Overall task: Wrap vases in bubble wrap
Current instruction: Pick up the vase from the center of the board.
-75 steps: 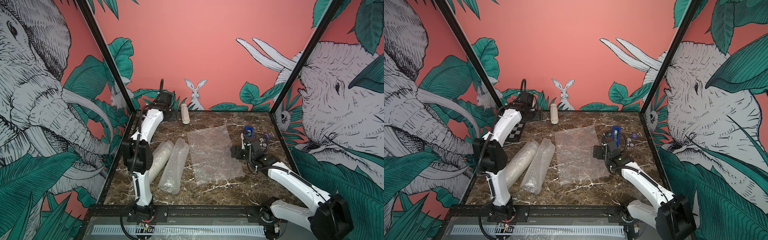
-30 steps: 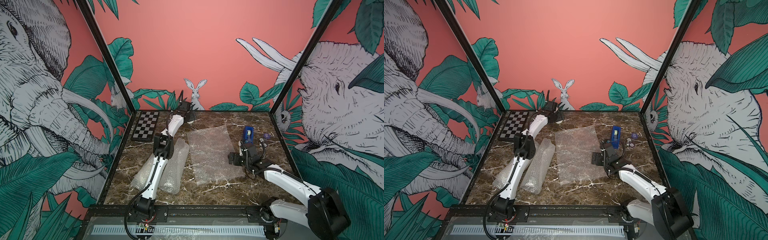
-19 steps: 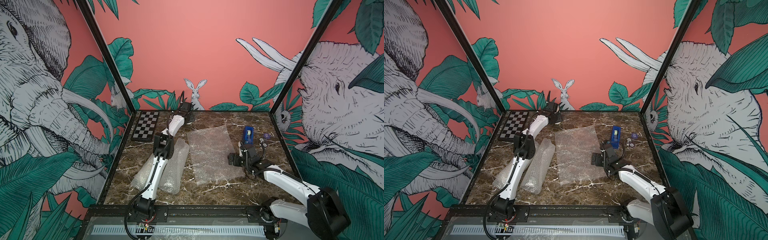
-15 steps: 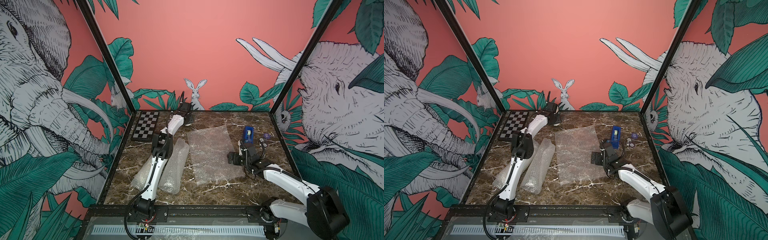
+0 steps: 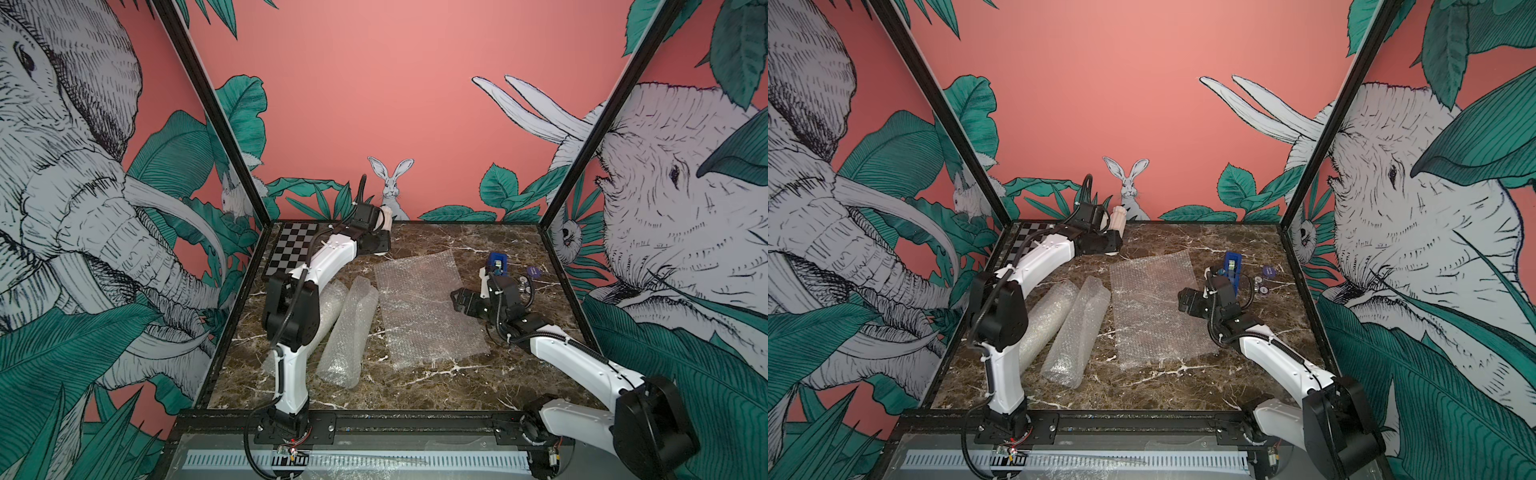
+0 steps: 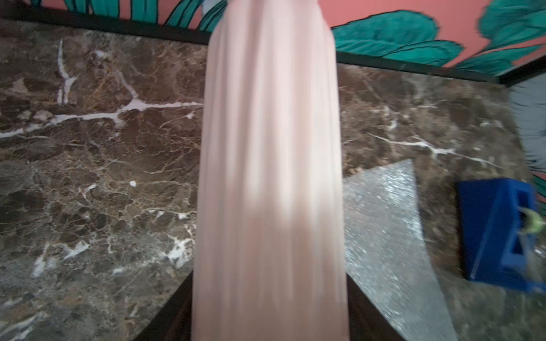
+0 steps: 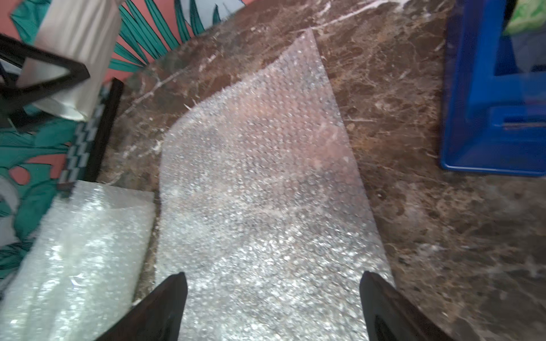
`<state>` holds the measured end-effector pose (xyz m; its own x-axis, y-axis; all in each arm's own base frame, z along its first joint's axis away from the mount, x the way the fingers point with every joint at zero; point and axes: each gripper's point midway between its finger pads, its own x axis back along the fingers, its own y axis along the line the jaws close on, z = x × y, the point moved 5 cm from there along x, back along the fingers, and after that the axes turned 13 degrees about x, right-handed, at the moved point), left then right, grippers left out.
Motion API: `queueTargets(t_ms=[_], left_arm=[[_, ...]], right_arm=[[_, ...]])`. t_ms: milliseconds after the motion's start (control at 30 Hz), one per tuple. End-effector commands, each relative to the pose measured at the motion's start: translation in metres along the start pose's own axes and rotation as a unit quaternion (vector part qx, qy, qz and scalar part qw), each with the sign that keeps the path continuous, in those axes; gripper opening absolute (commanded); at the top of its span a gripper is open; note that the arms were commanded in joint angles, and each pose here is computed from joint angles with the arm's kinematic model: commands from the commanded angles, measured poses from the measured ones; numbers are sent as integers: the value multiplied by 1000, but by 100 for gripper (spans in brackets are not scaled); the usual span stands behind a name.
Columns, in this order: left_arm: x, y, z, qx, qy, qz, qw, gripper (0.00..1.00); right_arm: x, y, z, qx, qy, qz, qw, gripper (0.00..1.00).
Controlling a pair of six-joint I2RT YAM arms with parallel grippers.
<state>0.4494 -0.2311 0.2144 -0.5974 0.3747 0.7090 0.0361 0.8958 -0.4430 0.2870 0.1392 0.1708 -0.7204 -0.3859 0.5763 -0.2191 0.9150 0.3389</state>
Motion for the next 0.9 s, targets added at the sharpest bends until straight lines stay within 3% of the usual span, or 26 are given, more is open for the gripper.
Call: queueTargets(t_ms=[0, 333, 467, 700, 867], left_arm=[[34, -42, 7, -41, -46, 97, 993, 34], [48, -105, 121, -110, 26, 223, 968, 33], [53, -116, 142, -117, 38, 243, 962, 33], [66, -113, 164, -133, 39, 254, 957, 32], [67, -113, 174, -133, 42, 269, 953, 32]], right_arm=[[7, 23, -28, -65, -73, -86, 992, 92], [-1, 44, -36, -162, -126, -206, 957, 88], [-9, 44, -28, -190, -131, -222, 947, 88], [-26, 40, -7, -217, -104, -205, 949, 89], [-34, 49, -6, -240, -91, -232, 938, 81]])
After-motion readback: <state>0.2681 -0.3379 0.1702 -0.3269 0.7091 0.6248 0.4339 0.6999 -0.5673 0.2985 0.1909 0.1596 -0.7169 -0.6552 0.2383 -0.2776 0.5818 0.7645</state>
